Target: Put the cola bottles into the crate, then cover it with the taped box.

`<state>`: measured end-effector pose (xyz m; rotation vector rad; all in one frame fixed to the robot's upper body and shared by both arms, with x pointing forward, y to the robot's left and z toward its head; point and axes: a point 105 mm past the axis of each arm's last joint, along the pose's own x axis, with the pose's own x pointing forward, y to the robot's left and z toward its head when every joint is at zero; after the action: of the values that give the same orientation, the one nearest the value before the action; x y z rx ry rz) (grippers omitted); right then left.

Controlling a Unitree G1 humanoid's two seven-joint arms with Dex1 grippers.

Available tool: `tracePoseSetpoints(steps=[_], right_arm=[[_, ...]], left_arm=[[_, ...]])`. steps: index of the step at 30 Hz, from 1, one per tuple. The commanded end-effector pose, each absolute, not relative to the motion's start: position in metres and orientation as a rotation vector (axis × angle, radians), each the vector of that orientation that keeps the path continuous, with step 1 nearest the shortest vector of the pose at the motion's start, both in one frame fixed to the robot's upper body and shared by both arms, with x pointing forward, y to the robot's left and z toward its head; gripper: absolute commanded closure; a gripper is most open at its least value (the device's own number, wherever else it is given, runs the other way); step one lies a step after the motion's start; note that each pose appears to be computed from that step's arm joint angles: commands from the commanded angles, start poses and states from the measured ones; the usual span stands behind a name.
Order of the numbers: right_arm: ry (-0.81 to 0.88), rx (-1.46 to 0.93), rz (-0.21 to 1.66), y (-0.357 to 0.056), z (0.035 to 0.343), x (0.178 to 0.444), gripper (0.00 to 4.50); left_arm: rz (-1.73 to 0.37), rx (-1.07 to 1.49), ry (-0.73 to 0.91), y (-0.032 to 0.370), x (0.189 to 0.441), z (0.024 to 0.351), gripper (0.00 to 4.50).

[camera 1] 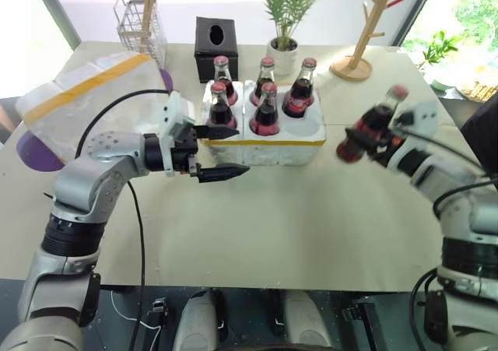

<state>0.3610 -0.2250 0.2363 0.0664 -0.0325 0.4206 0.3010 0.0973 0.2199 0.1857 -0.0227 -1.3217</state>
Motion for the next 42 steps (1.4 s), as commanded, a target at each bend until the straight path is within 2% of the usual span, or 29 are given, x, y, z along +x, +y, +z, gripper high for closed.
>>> tracePoseSetpoints(steps=[1, 7, 14, 22, 24, 25, 26, 29, 33, 37, 42], right_arm=[[-0.243, 0.064, 0.576, -0.192, 0.300, 0.347, 1.69], [-0.213, 0.031, 0.682, -0.154, 0.295, 0.355, 1.69], [-0.078, -0.113, 0.671, -0.146, 0.251, 0.366, 1.69], [0.050, -0.131, 0.690, -0.131, 0.203, 0.386, 1.69], [0.082, -0.139, 0.671, -0.131, 0.194, 0.393, 0.62], [0.092, -0.135, 0.669, -0.130, 0.192, 0.395, 0.24], [0.093, -0.135, 0.669, -0.130, 0.192, 0.397, 0.05], [0.059, -0.147, 0.675, -0.133, 0.204, 0.395, 0.05], [-0.005, -0.151, 0.725, -0.144, 0.237, 0.377, 0.05], [-0.066, -0.167, 0.800, -0.172, 0.284, 0.344, 0.05], [-0.049, -0.277, 0.847, -0.190, 0.303, 0.319, 0.05]], left_arm=[[-1.315, 0.209, -0.078, 0.099, 0.296, 0.232, 0.00], [-1.304, 0.214, -0.087, 0.099, 0.296, 0.234, 0.00], [-1.272, 0.225, -0.089, 0.106, 0.296, 0.234, 0.00], [-1.263, 0.219, -0.089, 0.105, 0.294, 0.232, 0.00], [-1.263, 0.220, -0.090, 0.105, 0.294, 0.232, 0.00], [-1.263, 0.221, -0.090, 0.105, 0.293, 0.233, 0.00], [-1.260, 0.224, -0.091, 0.106, 0.293, 0.234, 0.00], [-1.226, 0.225, -0.089, 0.117, 0.291, 0.239, 0.00], [-1.144, 0.200, -0.081, 0.144, 0.283, 0.251, 0.00], [-1.003, 0.164, -0.061, 0.194, 0.265, 0.280, 0.00], [-0.859, 0.268, 0.092, 0.249, 0.244, 0.283, 0.00]])
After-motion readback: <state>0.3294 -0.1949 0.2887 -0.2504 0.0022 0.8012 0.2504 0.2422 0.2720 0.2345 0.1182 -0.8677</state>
